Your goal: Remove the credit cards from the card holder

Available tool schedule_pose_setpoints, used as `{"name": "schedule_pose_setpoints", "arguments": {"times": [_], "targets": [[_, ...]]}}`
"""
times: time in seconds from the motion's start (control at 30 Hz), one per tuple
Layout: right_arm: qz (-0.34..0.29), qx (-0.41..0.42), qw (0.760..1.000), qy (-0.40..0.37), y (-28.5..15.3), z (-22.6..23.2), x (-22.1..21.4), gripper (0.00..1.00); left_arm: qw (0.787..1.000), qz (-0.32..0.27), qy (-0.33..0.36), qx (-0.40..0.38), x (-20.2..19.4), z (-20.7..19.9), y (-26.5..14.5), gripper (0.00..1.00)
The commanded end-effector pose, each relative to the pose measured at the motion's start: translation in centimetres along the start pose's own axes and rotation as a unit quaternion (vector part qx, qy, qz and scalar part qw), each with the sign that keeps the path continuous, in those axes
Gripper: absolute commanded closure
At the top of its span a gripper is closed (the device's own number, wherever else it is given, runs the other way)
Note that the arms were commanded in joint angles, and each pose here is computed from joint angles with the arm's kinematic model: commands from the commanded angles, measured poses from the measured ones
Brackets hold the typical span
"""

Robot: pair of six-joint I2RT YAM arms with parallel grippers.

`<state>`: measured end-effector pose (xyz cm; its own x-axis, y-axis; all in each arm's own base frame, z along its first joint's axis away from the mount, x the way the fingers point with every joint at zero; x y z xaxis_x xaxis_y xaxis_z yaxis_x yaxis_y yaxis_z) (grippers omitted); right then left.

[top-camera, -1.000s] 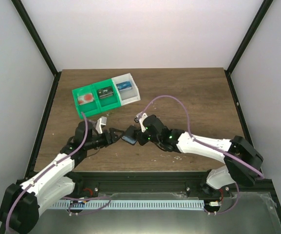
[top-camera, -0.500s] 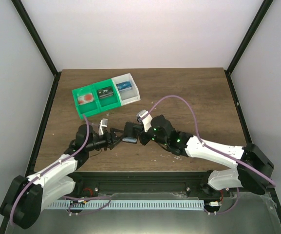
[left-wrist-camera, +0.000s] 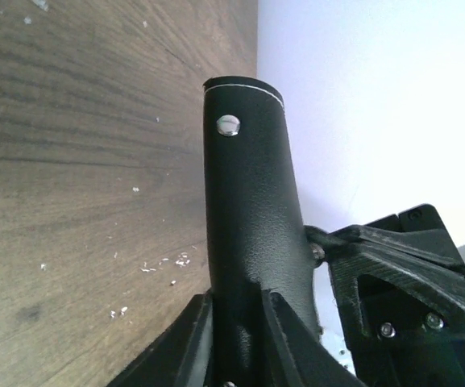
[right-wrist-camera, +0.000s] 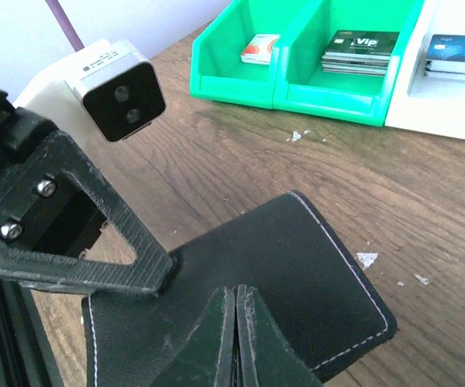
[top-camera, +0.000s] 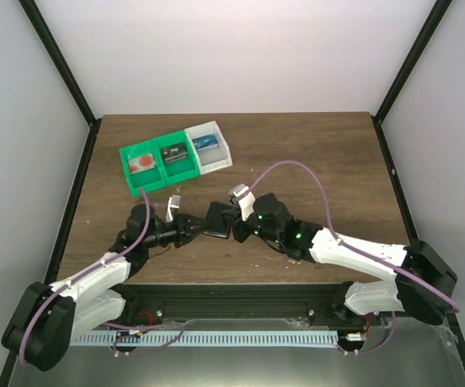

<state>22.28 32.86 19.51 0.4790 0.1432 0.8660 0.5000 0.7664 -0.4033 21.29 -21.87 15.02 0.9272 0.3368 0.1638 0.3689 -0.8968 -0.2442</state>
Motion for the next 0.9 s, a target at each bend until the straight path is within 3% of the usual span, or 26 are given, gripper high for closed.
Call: {"name": "schedule_pose_setpoints", "arguments": {"times": [0.0, 0.1, 0.33, 0.6, 0.87], "targets": [[-0.046, 0.016, 0.999, 0.016, -0.9, 0.8, 2.0, 1.0, 1.0, -0.003, 0.022, -0.017, 0.1, -1.2, -0.1, 0.9], [-0.051, 0.015, 0.998, 0.025, -1.1, 0.7, 2.0, 1.0, 1.0, -0.006, 0.026, -0.01, 0.2, -0.8, -0.1, 1.0], [-0.067, -0.012, 0.996, 0.054, -1.6, -0.4, 1.9, 0.99, 0.999, -0.007, 0.029, 0.018, 0.0, 0.7, -0.2, 1.0], [-0.02, -0.047, 0.983, 0.179, -1.0, -2.5, -2.7, 1.0, 0.998, -0.014, 0.032, 0.052, -0.4, 2.9, -0.5, 1.0], [-0.015, -0.062, 0.979, 0.193, -1.5, -3.7, -5.4, 1.0, 0.993, 0.008, 0.022, 0.117, -1.1, 6.7, -0.2, 0.68]]}}
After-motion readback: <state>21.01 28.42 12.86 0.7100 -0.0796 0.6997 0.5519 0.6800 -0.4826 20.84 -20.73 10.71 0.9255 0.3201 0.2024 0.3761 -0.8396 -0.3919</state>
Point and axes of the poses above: each gripper's point midway between its finger pads, its own y axis out along the fingers, its own z axis along the line the jaws close on, x = y × z, the point moved 1 cm from there along -y, back along the fingers, and after that the axes turned 5 degrees about y, right-handed, at the moved point
